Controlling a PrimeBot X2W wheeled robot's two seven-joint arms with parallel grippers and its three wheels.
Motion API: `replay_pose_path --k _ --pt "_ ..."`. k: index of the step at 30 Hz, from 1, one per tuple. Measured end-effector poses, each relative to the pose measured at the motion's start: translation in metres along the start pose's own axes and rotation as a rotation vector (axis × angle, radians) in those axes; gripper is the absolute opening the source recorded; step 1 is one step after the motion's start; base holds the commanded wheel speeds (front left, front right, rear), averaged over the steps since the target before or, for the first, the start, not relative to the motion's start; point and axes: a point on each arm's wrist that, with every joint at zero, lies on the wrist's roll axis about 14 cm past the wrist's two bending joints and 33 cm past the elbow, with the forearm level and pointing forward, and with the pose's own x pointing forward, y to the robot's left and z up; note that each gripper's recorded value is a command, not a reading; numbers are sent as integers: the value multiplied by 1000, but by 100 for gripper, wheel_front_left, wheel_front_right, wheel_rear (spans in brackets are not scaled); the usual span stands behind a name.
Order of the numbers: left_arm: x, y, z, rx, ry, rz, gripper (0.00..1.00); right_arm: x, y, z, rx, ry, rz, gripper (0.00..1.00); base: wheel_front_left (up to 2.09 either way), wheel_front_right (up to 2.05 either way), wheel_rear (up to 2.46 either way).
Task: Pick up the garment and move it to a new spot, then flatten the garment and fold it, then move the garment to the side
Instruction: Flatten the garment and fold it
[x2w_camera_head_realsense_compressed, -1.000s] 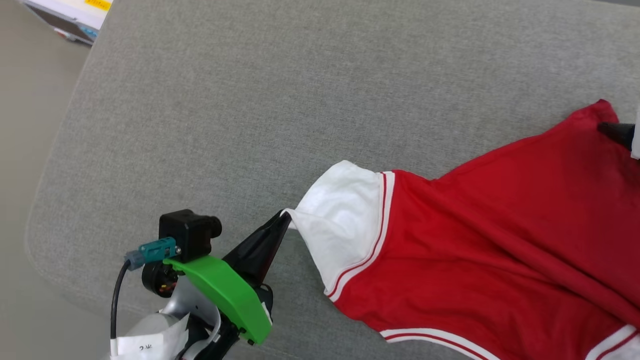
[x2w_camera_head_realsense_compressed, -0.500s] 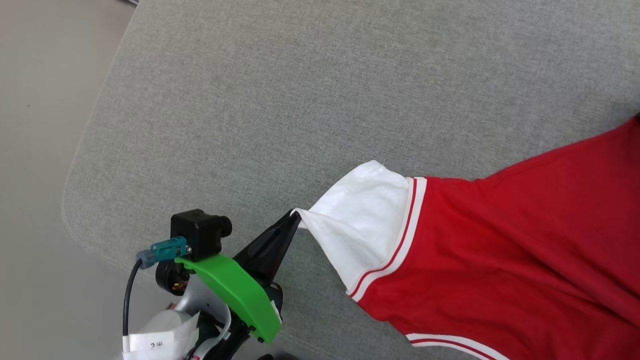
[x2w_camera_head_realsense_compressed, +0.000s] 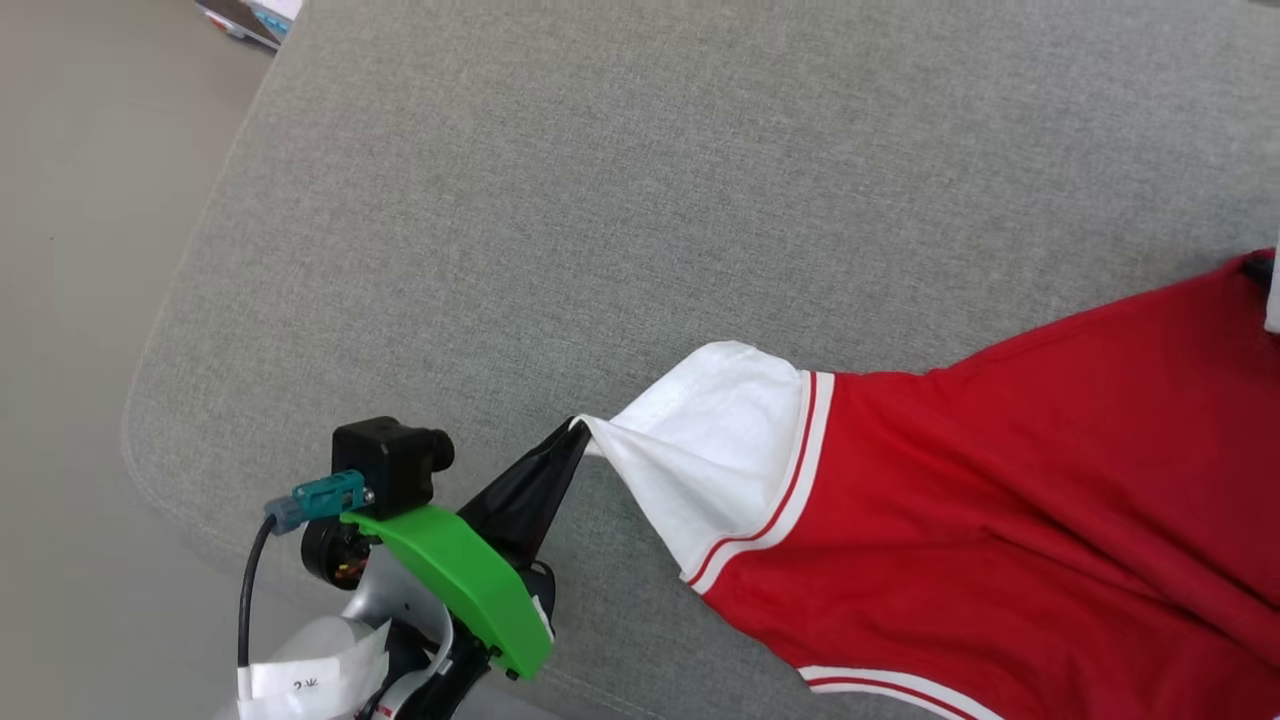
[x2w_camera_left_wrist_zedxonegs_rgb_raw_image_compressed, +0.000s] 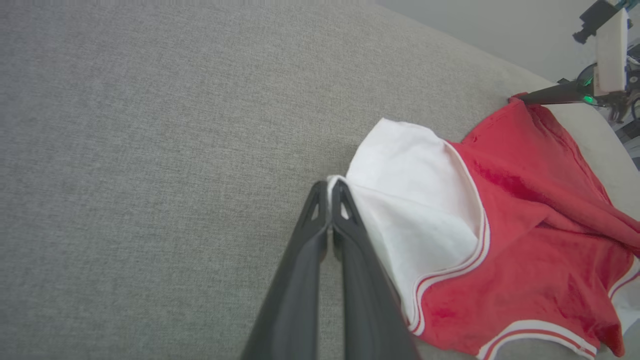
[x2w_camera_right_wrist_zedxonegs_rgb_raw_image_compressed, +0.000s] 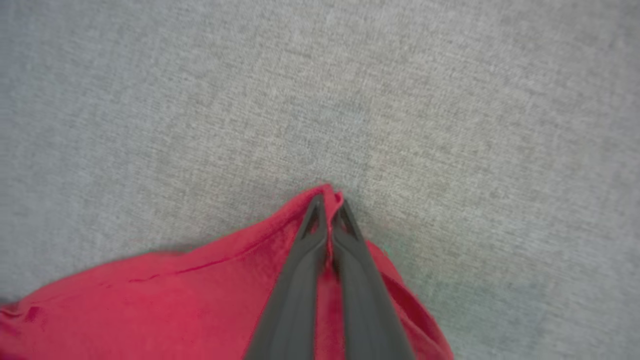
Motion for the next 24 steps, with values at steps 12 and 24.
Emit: replay_pose_path --k 12,24 --pt "-15 -14 37 47 -113 -42 0 -56 6 17 50 -167 31 0 0 0 0" --pt "-36 -38 76 101 -235 -109 0 -153 -15 30 84 -391 -6 0 0 0 0"
